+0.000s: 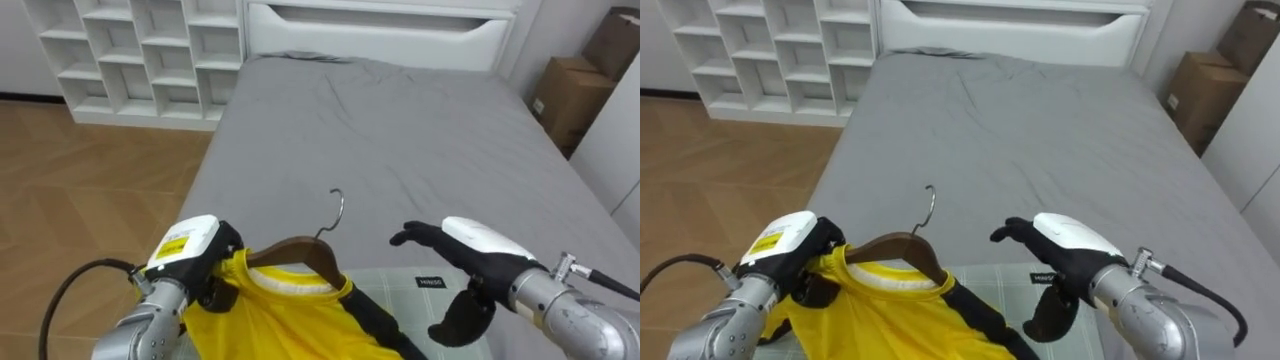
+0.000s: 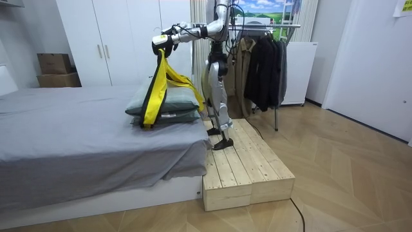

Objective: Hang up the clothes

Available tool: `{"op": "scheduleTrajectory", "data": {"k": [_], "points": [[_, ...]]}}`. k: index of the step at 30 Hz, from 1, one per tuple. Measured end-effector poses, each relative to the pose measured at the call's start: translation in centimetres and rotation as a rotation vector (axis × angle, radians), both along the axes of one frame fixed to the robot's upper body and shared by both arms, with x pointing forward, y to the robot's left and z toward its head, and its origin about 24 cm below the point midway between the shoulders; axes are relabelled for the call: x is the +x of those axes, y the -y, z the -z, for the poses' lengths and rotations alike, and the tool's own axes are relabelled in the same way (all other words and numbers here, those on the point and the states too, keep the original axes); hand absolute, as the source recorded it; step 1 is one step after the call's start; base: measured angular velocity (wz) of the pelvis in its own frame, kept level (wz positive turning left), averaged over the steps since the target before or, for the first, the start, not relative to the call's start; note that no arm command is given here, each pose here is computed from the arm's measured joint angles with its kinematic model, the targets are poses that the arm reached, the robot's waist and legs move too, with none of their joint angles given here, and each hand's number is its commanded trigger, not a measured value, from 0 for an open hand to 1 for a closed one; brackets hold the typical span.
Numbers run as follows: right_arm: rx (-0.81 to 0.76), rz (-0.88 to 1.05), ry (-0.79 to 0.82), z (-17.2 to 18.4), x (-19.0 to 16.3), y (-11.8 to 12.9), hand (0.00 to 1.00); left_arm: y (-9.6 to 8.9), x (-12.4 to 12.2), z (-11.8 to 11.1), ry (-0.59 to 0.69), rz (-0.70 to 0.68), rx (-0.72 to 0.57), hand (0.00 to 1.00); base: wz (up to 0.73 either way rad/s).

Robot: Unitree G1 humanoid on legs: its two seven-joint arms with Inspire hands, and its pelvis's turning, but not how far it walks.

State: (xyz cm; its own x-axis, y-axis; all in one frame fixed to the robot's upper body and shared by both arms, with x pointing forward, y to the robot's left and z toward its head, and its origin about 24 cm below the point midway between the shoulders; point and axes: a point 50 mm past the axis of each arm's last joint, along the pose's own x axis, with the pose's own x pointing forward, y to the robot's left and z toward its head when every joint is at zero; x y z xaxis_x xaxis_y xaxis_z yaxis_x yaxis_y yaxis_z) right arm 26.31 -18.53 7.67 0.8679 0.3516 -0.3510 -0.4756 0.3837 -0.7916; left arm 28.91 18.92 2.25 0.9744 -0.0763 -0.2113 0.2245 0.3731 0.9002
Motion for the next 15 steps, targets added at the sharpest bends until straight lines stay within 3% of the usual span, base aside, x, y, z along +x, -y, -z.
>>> {"op": "scheduleTrajectory", "data": {"k": [6, 15], "points": [[0.198, 0.022, -0.022, 1.0, 0.1, -0.7, 0.00, 0.7, 0.0, 0.0, 0.022, 0.002, -0.036, 1.00, 0.05], [0.591, 0.238, -0.170, 6.4, 0.2, -1.6, 0.00, 2.9, 0.0, -0.3, 0.115, -0.011, -0.118, 1.00, 0.04]]}}
